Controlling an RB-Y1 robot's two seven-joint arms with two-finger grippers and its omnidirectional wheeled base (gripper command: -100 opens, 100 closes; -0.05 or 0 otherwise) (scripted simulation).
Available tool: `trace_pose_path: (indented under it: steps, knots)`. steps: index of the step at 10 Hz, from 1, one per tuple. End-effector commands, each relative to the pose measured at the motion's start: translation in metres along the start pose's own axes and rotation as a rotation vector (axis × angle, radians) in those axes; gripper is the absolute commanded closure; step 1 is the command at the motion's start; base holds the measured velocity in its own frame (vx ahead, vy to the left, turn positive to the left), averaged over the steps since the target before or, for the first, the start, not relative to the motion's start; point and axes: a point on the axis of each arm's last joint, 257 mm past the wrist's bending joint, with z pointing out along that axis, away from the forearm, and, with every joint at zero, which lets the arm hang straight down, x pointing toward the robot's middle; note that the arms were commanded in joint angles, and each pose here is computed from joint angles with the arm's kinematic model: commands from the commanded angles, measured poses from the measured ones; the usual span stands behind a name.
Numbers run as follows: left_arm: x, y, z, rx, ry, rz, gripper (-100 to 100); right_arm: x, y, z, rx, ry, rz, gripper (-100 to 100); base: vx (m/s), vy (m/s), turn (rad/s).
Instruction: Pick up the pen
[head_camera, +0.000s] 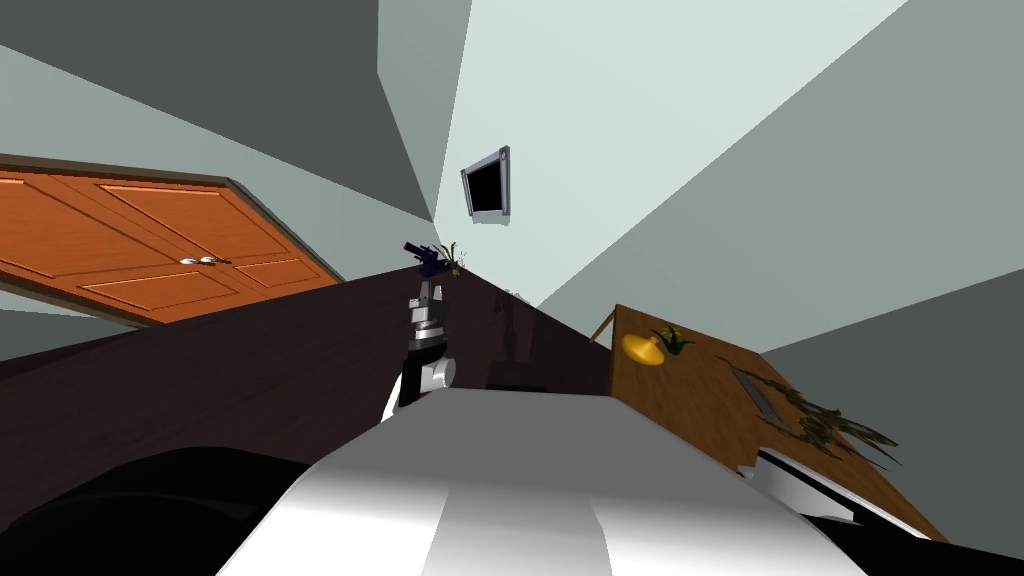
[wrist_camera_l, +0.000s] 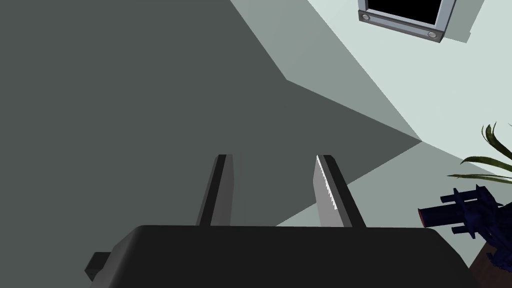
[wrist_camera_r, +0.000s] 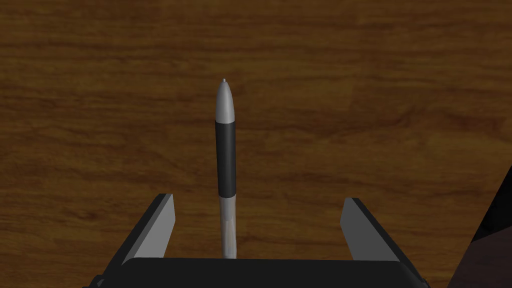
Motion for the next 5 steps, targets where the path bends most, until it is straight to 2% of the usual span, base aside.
trace_pose_path:
  steps: [1, 3, 4, 5]
  knots:
    - [0.0, 0.0, 0.0, 0.0, 0.0, 0.0, 0, 0.002, 0.006, 0.003, 0.003, 0.0, -0.011, -100, 0.082, -0.009, -0.056]
    - [0.0, 0.0, 0.0, 0.0, 0.0, 0.0, 0, 0.006, 0.019, 0.006, 0.006, 0.005, -0.023, -100, 0.079, -0.02, -0.06]
    - [0.0, 0.0, 0.0, 0.0, 0.0, 0.0, 0, -0.003, 0.012, 0.006, 0.009, -0.016, -0.035, -100, 0.033, -0.002, -0.007]
    - [0.0, 0.0, 0.0, 0.0, 0.0, 0.0, 0, -0.003, 0.012, 0.006, 0.009, -0.016, -0.038, 100, 0.006, 0.001, 0.002]
